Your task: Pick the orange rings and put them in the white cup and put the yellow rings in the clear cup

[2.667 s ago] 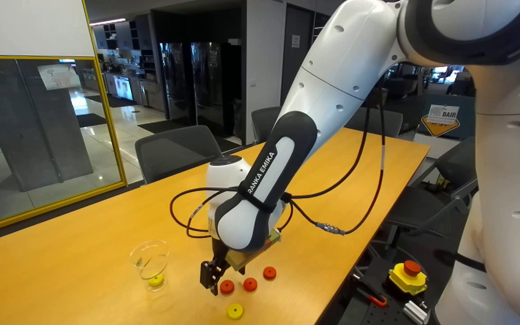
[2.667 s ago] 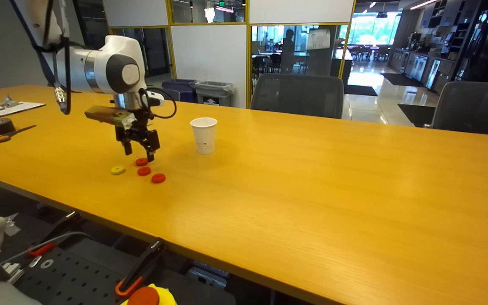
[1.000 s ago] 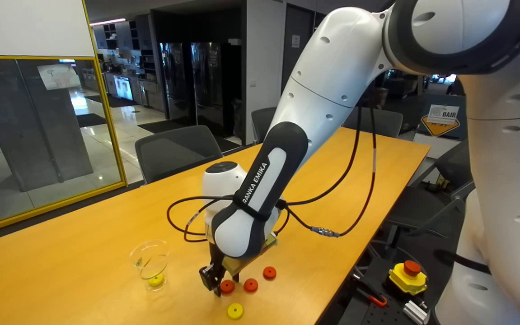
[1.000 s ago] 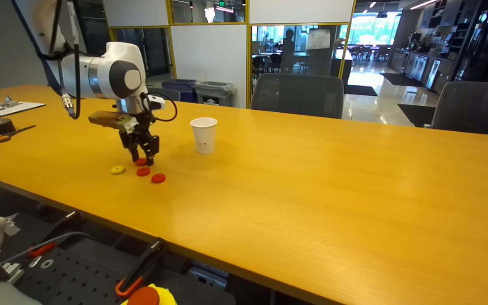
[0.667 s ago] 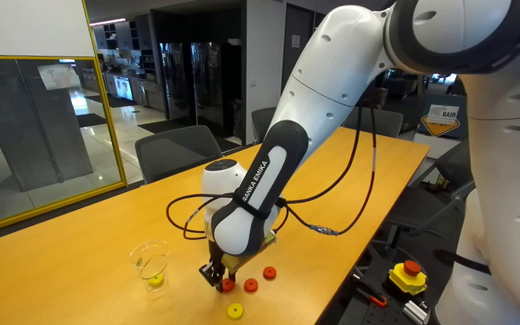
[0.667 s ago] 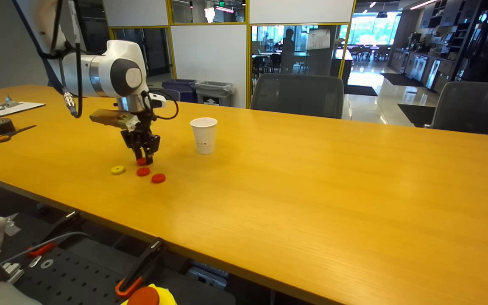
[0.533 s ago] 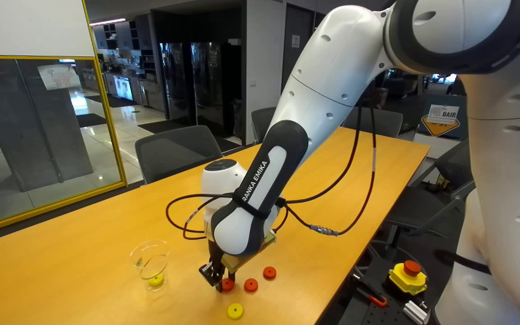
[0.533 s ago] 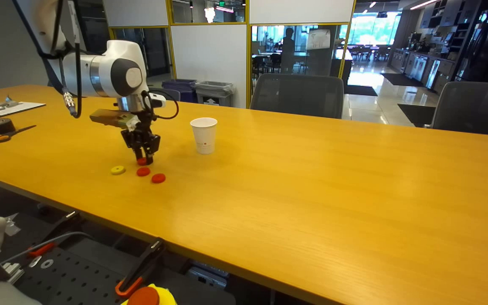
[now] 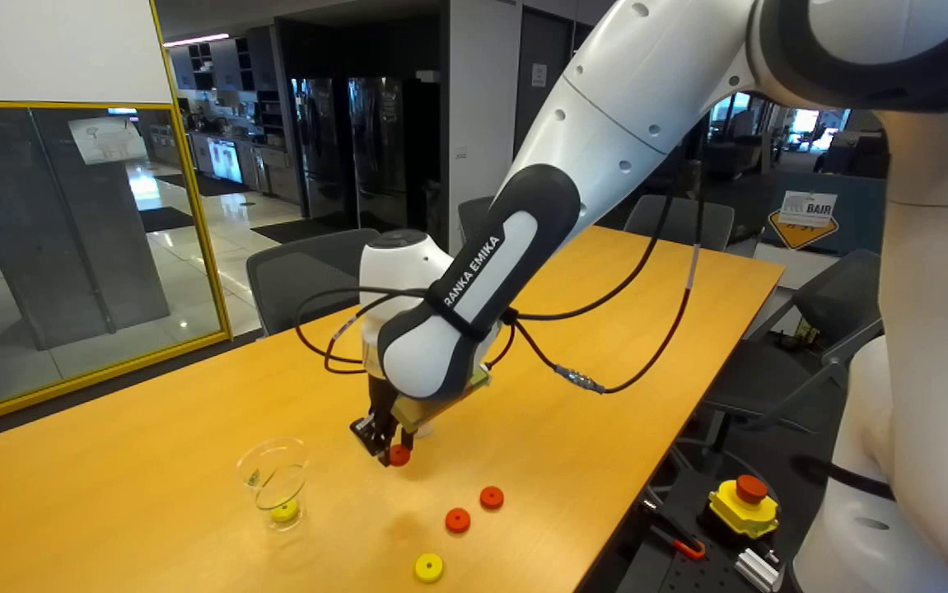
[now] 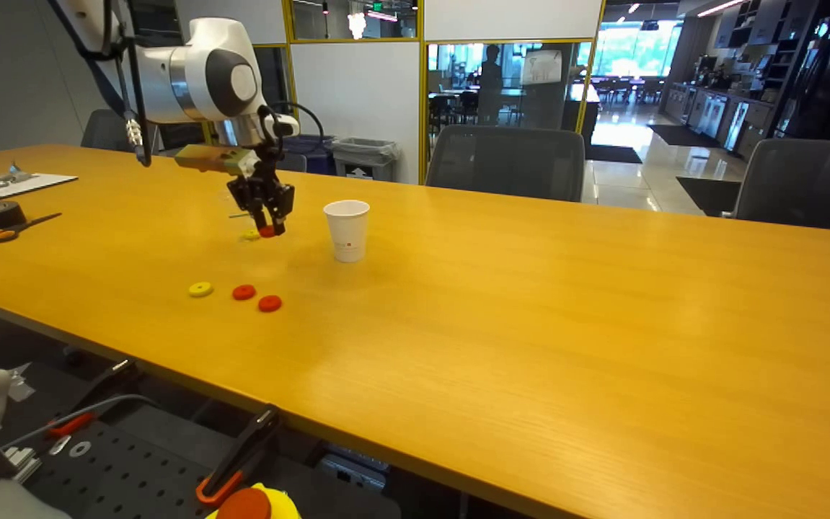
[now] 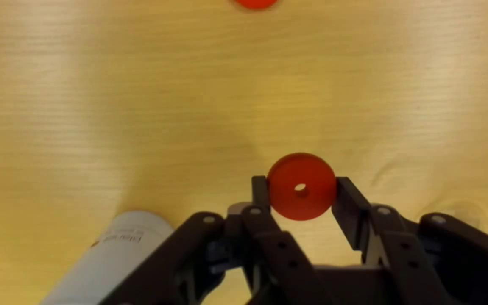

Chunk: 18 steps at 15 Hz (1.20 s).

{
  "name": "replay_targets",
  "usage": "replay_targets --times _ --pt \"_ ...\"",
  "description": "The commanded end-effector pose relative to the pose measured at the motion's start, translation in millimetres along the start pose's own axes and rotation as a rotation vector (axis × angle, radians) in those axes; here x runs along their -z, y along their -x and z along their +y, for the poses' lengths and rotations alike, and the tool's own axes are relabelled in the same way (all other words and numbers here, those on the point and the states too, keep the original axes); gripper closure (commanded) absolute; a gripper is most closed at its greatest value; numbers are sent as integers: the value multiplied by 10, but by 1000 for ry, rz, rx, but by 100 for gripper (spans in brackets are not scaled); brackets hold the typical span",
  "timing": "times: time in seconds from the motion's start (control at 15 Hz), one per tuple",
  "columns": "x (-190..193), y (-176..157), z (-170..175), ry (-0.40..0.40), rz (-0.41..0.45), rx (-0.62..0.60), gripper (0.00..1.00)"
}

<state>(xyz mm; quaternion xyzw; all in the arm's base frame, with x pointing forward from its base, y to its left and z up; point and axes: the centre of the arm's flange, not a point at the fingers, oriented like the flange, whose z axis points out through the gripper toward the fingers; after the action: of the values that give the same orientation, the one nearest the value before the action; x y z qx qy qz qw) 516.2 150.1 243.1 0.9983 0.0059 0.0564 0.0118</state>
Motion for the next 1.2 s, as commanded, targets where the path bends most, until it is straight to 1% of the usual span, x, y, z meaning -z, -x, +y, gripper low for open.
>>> replay_targets --times 0.0,0.27,0.53,0.73,1.13 --pt "468 -271 174 24 56 -34 82" --pt "689 -544 511 52 94 -80 82" --pt "697 -763 801 58 86 -128 82" --pt "627 -866 905 63 65 -146 82" --pt "422 -1010 979 73 28 -156 82"
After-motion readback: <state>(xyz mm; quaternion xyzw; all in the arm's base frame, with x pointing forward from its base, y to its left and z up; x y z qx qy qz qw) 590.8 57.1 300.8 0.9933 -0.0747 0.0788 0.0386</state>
